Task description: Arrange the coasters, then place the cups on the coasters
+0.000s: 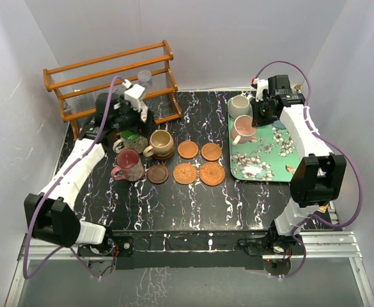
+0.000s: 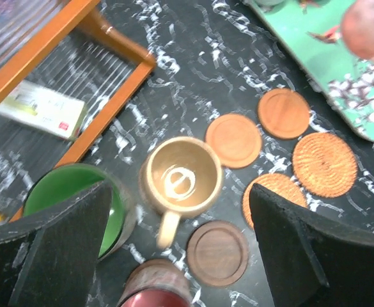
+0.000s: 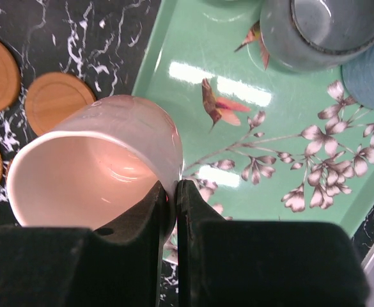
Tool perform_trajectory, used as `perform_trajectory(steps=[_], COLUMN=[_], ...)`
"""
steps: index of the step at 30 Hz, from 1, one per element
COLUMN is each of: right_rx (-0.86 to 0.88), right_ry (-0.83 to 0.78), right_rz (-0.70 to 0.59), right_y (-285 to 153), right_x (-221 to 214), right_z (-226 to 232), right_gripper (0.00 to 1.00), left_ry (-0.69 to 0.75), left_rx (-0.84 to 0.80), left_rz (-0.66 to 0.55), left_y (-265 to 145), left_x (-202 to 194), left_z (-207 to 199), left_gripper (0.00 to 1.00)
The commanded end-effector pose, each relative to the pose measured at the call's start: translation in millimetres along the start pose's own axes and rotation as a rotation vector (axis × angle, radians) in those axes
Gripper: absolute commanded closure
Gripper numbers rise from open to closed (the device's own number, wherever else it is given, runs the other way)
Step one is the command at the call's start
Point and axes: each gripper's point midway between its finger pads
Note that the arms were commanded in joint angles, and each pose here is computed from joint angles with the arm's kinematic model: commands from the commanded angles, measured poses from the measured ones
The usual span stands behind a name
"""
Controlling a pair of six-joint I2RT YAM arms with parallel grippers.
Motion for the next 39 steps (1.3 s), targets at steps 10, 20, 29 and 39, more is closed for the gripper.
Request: perform_trajectory(steps=[10,20,29,39], right_rx=[-0.096,-0.069,-0.064,0.068], right_ry=[0.028,0.041,0.030,0.019], right_rz=[-0.342,-0.446,-0.466,-0.456], right_y=[-21,-36,-40,-39], right_x=[78,93,91,87], right_z=[50,85,101,126], right_gripper=[1.00,1.00,1.00,1.00], left_ry=[-0.105,-0.181,-0.199,-0.188], left_rx=[-0.167,-0.186,-0.196,-0.208], left_rz=[0.034,0.067,0.111,0.154], left_y=[77,135,168,180], left_x=[77,88,72,51], left_z=[-120,-160,-168,-170], left_gripper=[0.28,0.34,0.45,0.76])
Point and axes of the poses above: each gripper's point midway between its finger pads, its own y axis out along the fingers, its own z axis along the line the jaws close on, x = y × z, and after that the axes turned 3 degrees about y, right-handed
